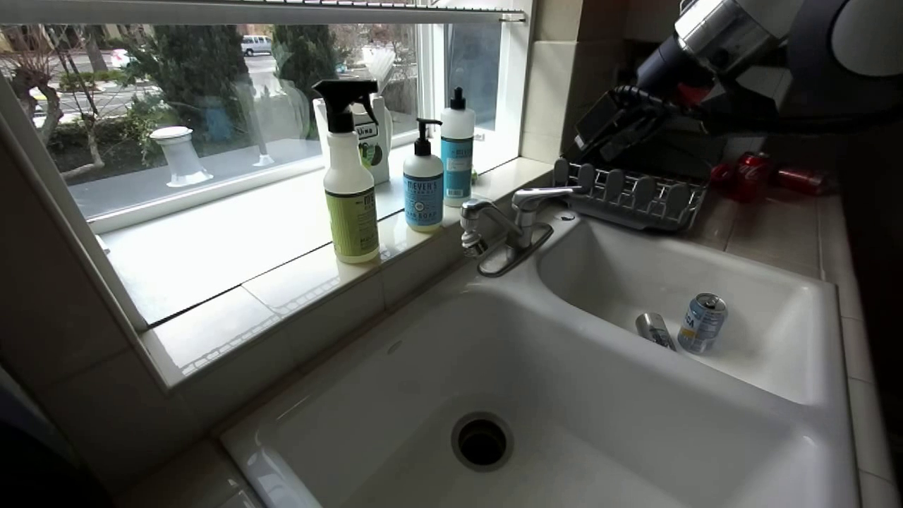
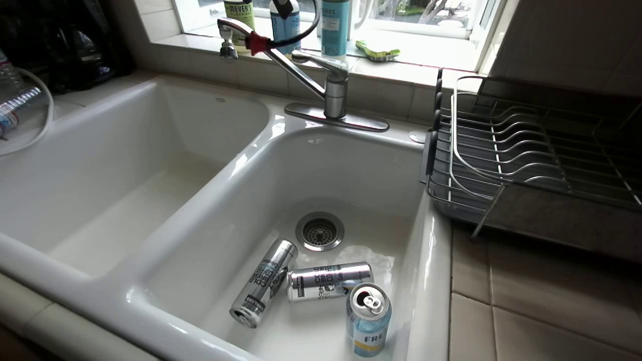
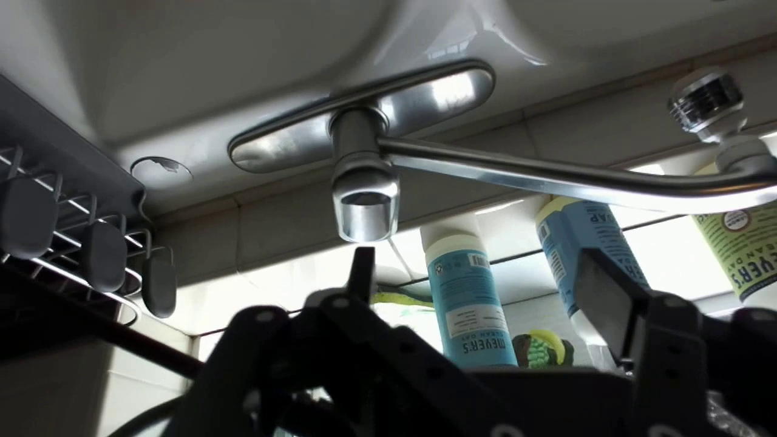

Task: Move the faucet handle downwards to close the water

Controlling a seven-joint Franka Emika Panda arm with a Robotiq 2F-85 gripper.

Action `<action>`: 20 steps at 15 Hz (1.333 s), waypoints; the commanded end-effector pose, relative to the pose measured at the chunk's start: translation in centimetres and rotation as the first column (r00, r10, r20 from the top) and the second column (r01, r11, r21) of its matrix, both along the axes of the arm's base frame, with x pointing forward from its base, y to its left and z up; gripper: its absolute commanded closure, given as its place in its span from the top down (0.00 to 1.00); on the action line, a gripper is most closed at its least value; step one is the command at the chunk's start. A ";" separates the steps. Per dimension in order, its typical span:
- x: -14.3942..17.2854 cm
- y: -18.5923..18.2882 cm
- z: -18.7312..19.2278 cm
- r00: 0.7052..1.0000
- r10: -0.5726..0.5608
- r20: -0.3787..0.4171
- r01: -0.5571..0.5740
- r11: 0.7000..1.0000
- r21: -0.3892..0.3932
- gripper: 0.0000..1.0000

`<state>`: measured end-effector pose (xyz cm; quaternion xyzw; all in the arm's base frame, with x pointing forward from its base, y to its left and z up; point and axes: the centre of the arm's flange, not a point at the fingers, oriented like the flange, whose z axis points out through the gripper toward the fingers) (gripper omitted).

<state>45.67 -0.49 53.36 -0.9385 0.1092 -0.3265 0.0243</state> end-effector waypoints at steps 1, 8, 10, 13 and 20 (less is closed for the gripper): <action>-4.4 1.6 0.8 0.995 0.031 -0.096 -0.032 0.999 -0.008 1.00; -8.2 4.7 1.2 0.970 0.142 -0.196 -0.148 0.989 -0.019 1.00; -8.9 5.8 1.4 0.964 0.180 -0.195 -0.189 0.982 -0.027 1.00; -9.6 7.4 1.8 0.956 0.232 -0.178 -0.243 0.969 -0.039 1.00; -10.6 9.7 2.2 0.936 0.310 -0.164 -0.322 0.945 -0.052 1.00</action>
